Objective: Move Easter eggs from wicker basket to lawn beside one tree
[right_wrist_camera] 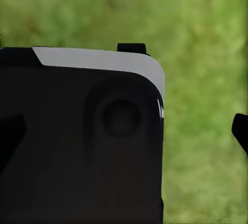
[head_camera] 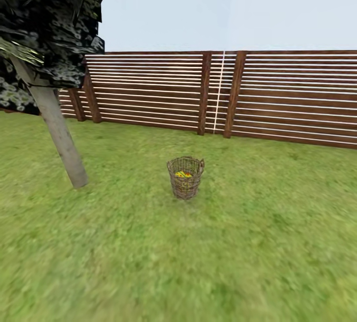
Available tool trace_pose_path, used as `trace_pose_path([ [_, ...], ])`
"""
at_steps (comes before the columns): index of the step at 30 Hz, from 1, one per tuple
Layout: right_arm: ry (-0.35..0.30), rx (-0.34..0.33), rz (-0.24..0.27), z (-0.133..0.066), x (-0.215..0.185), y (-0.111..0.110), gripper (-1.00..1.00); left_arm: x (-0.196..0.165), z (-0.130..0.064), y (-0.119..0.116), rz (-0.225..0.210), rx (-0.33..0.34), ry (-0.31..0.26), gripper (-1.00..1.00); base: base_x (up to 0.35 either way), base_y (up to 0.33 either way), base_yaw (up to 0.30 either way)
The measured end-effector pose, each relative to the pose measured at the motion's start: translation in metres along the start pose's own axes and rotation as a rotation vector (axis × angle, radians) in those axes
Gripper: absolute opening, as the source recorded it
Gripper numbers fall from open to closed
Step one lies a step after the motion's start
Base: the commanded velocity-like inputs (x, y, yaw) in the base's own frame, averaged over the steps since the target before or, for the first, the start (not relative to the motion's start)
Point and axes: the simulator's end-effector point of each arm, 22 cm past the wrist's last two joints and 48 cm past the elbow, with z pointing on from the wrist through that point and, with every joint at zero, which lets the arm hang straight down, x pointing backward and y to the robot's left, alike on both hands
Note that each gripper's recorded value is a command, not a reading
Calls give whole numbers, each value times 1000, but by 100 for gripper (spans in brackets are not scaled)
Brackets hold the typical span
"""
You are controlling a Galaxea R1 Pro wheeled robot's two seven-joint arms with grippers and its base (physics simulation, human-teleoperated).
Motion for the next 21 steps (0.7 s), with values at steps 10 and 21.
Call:
trace_pose_path([
  [10, 0, 0, 0, 0, 0, 0, 100, 0, 0, 0, 0, 0, 0, 100, 337, 0, 0],
  [21, 0, 0, 0, 0, 0, 0, 100, 0, 0, 1, 0, -1, 0, 100, 337, 0, 0],
])
